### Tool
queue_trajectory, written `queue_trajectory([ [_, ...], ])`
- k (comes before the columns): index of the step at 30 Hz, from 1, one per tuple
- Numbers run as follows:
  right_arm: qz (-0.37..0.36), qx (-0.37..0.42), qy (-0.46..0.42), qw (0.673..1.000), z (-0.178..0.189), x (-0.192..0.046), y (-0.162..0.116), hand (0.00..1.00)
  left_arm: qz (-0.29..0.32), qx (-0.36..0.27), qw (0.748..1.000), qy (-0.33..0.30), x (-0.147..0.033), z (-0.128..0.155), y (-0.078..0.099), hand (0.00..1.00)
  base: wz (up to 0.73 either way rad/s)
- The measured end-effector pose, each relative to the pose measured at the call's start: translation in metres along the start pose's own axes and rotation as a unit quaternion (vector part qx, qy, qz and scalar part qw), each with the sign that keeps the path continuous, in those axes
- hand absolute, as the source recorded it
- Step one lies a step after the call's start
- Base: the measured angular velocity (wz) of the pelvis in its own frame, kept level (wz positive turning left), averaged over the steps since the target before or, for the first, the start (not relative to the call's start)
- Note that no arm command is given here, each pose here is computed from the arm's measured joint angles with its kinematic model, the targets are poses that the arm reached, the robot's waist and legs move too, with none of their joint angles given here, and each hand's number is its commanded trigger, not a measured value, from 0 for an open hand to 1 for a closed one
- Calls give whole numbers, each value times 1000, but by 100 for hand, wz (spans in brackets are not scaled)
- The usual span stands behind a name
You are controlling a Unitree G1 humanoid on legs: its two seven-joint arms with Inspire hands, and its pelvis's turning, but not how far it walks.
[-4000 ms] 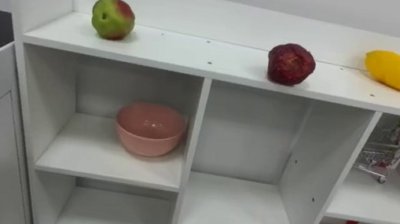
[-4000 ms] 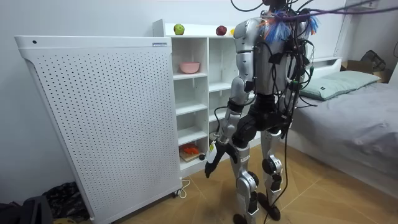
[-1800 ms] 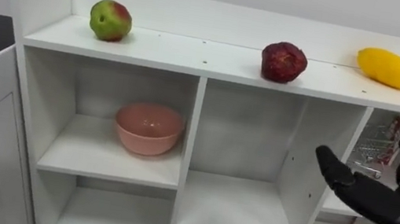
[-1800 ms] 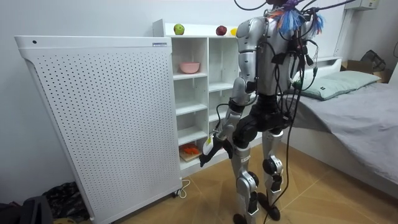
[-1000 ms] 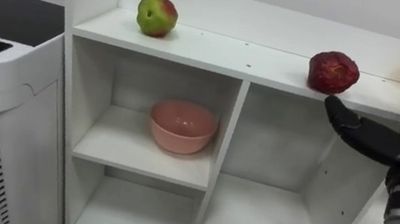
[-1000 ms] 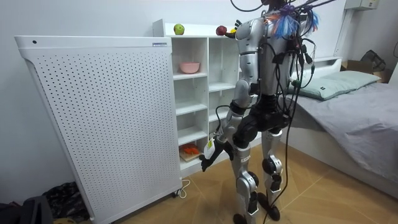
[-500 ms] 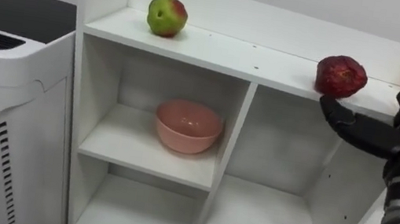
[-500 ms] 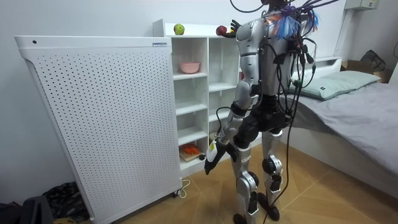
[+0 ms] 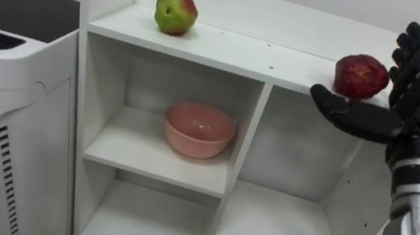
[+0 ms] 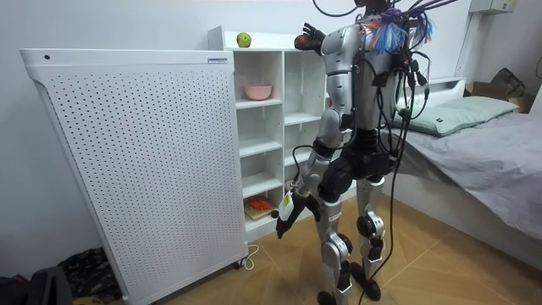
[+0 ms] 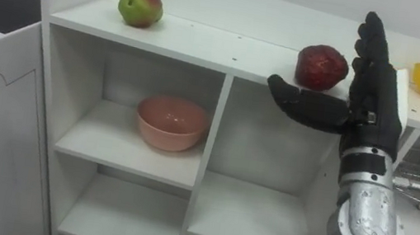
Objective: Arrange fruit in the closet
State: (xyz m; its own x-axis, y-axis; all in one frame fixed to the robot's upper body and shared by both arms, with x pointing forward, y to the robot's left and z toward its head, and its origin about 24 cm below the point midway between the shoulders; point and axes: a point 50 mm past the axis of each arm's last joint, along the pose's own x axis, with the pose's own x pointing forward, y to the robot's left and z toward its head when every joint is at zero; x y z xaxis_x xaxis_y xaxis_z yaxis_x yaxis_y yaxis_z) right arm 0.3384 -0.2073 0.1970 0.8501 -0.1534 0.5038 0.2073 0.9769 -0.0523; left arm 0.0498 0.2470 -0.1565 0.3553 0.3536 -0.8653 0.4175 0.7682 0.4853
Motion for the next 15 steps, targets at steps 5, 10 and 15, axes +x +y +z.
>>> queue_trajectory([
  [5,4,-5,9,1000,-2,0,-1,100,6,2,1000,1,1,-1,4,0,0],
  [10,5,-10,12,1000,-2,4,-8,100,10,2,1000,-2,1,0,7,0,0],
  [15,0,-17,18,1000,-4,10,-12,100,12,1,1000,-4,2,2,8,0,0],
])
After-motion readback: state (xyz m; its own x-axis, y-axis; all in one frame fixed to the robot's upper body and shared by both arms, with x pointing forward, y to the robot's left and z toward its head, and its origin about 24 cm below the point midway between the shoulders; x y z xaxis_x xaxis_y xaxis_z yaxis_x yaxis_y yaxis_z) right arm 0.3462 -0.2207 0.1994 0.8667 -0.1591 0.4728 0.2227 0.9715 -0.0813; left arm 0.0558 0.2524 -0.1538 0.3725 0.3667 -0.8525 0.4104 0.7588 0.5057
